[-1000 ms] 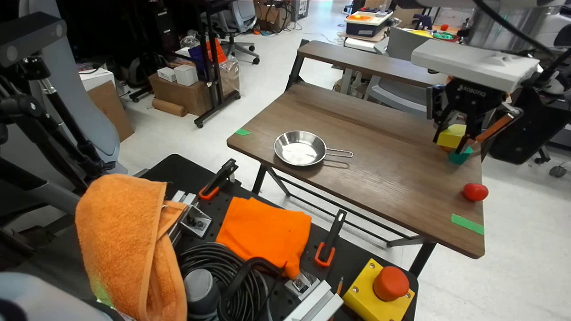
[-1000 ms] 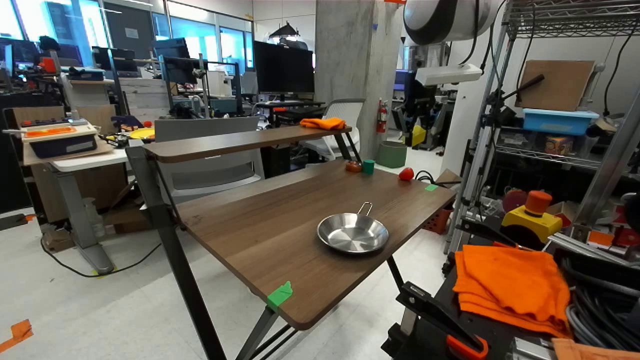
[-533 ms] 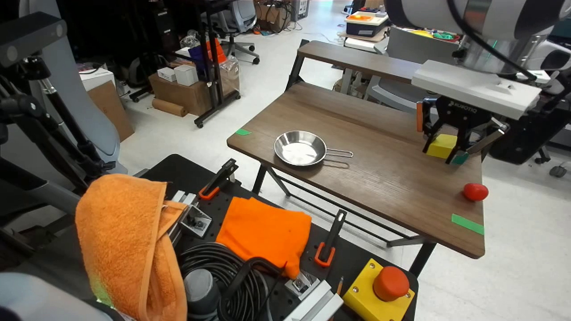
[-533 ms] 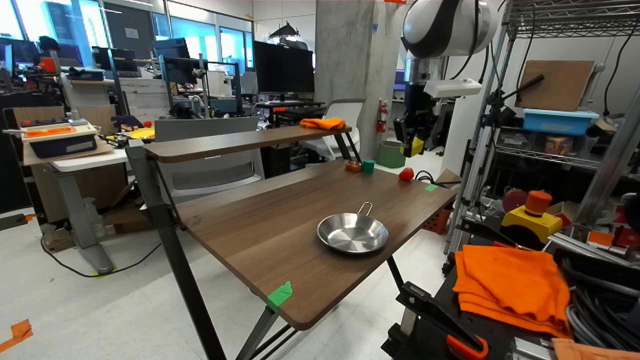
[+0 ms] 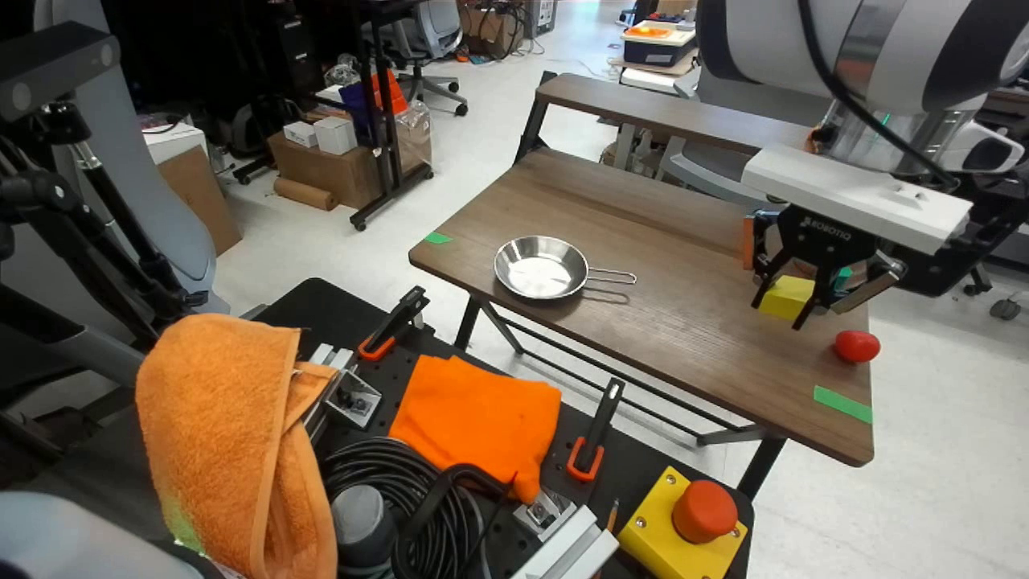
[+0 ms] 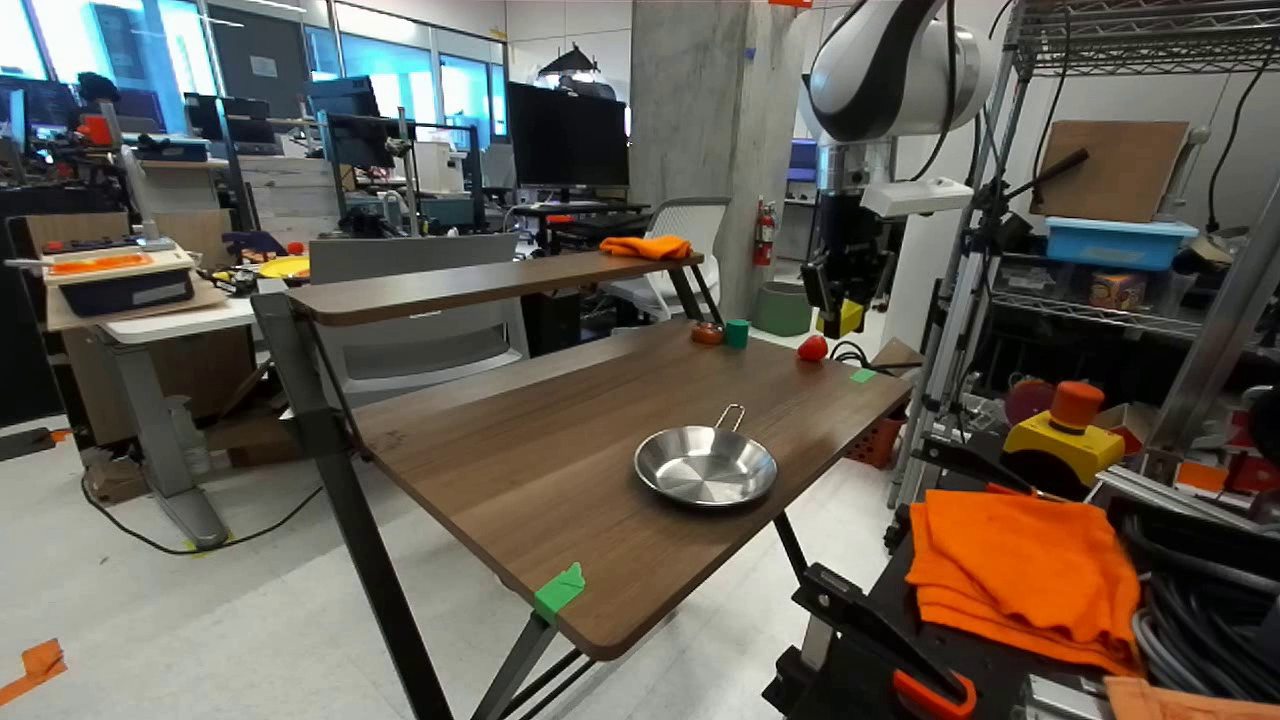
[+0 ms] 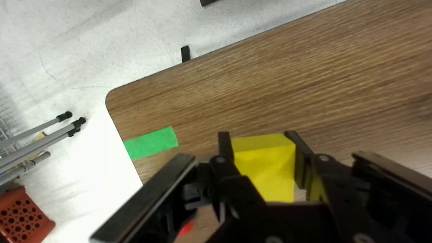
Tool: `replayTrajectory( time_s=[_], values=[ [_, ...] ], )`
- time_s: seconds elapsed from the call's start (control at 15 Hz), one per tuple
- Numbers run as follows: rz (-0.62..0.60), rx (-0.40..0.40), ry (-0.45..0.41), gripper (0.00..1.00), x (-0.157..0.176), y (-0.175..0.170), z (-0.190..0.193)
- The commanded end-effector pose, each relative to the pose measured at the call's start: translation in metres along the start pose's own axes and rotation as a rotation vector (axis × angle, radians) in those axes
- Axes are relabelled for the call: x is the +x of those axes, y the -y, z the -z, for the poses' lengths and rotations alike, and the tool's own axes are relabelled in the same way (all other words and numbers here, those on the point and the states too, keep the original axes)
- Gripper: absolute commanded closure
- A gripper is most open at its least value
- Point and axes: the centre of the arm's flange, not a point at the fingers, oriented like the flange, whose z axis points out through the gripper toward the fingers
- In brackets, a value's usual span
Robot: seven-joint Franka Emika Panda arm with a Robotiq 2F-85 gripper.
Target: Put the yellow block on the silver pan then remove it from the pan
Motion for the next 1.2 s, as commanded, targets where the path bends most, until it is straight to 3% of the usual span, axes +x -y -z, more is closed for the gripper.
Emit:
replayTrajectory(
  time_s=[0.0,0.53,0.67,1.13],
  values=[
    [-0.005,0.011,0.049,0.83,0.009,-0.009,-0.011],
    [-0.042,-0.007,0.135,0.83,0.011,-0.016,-0.039],
    [-0.083,-0.043,0.159,0.83,0.012,-0.02,-0.047],
    [-0.169,-0.083,0.165,0.83,0.018,-0.03,-0.065]
  ],
)
